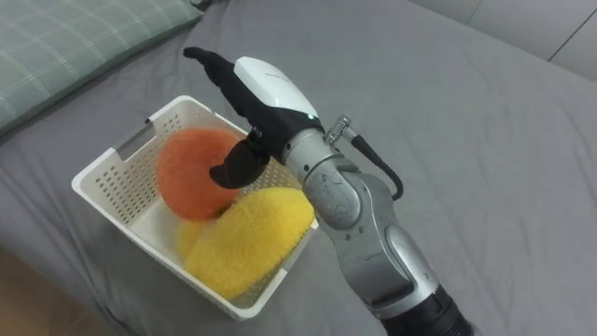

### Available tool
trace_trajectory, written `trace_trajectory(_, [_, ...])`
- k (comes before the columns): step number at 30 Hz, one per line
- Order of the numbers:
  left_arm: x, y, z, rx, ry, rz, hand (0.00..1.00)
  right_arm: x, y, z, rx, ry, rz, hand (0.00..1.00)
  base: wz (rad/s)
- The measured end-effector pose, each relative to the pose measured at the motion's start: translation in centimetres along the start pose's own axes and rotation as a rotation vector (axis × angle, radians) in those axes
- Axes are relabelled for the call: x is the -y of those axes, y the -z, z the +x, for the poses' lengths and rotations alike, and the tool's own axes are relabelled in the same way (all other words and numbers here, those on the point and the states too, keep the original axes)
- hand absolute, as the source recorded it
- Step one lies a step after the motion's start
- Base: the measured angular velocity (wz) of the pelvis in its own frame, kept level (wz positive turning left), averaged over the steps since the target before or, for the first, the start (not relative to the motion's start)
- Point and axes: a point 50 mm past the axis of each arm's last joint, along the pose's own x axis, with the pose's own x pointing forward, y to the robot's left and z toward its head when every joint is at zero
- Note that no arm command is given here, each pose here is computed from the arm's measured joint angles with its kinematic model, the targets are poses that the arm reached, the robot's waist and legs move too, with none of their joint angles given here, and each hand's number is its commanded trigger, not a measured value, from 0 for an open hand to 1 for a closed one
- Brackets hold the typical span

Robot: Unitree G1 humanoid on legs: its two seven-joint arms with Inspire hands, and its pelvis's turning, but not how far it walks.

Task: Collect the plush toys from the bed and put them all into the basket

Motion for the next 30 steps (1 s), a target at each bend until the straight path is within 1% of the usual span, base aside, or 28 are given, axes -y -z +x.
trace_trajectory(6, [-0.3,-0.1,0.0,0.003,-0.006,0.005,0.0,0.0,0.0,0.0,0.002,0.0,0.007,0.0,0.0])
trace_trajectory(12, [-0.2,-0.3,0.0,0.01,-0.002,0.012,0.0,-0.1,0.1,-0.1,0.004,-0.006,0.042,0.0,0.0])
trace_trajectory(22, [-0.2,-0.7,0.0,0.029,-0.003,-0.001,0.0,-0.7,1.2,-0.5,-0.035,0.003,0.076,0.0,0.0])
trace_trajectory(25, [-0.2,-0.5,0.0,0.024,-0.002,-0.008,0.0,-1.1,1.9,-1.2,-0.065,0.009,0.094,0.0,0.0])
trace_trajectory(28, [-0.3,0.0,-0.1,0.014,-0.018,-0.03,0.0,-2.0,3.8,-3.0,-0.131,0.011,0.156,0.0,-0.01])
trace_trajectory(30, [-0.6,0.6,-0.2,0.0,-0.048,-0.046,0.0,-2.3,5.4,-4.5,-0.199,0.024,0.203,0.0,-0.05])
